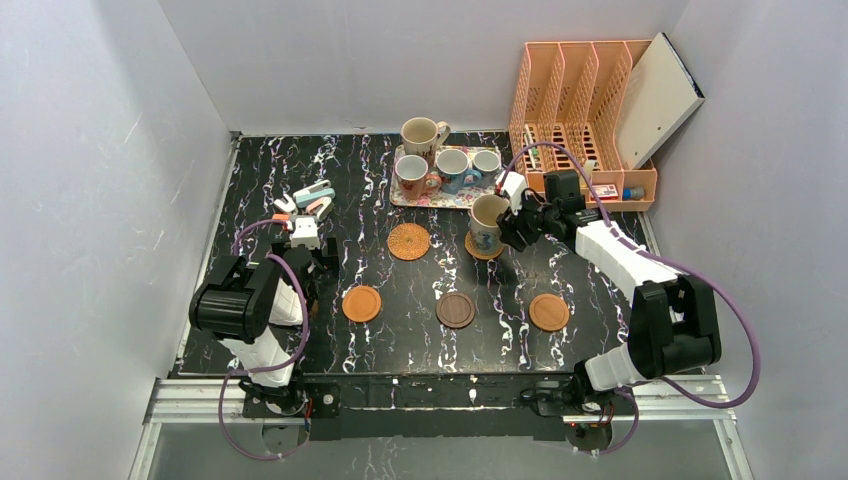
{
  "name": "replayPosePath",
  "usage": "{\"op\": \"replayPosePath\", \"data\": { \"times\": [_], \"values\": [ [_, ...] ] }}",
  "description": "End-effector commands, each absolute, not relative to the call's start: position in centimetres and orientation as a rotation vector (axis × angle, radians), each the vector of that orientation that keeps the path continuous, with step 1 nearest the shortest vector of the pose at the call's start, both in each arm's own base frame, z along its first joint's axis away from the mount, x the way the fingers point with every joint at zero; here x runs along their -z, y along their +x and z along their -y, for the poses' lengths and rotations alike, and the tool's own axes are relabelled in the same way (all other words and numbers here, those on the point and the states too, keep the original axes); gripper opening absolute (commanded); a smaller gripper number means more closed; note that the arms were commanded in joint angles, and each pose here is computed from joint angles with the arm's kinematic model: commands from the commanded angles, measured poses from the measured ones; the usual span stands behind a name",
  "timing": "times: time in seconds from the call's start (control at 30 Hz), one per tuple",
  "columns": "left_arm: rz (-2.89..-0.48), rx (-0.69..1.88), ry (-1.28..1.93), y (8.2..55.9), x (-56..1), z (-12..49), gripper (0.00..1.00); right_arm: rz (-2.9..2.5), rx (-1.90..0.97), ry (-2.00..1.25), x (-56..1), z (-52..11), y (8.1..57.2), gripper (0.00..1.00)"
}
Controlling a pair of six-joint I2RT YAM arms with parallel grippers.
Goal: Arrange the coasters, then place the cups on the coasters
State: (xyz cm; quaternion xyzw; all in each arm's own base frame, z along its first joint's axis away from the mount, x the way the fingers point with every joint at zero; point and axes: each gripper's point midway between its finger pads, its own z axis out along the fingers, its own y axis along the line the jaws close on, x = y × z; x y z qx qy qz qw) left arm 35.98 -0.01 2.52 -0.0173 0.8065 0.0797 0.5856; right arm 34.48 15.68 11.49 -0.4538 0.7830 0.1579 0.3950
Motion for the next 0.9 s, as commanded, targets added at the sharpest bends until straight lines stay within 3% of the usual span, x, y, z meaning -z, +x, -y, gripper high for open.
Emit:
{"op": "replayPosePath", "data": {
  "times": [0.0,0.13,0.23,0.53,0.87],
  "values": [
    [-1.848,-0.206,-0.077,36.6,-3.4,-0.5,0.98,-1.903,-0.337,-1.161,-14.7,-15.4,35.3,0.72],
    [-1.848,-0.206,-0.076,36.6,-3.4,-0.6,0.98,-1.891,-0.297,-1.171,-16.1,-14.9,35.3,0.90],
    [-1.849,-0.206,-0.076,36.6,-3.4,-0.6,0.98,-1.857,-0.273,-1.190,-18.6,-14.9,35.6,0.98],
    [-1.848,-0.206,-0.077,36.6,-3.4,-0.5,0.98,-1.705,-0.244,-1.238,-27.2,-17.2,41.4,0.98],
    [-1.848,-0.206,-0.076,36.6,-3.4,-0.6,0.98,-1.590,-0.203,-1.064,-28.7,-20.7,52.4,0.98]
  ]
}}
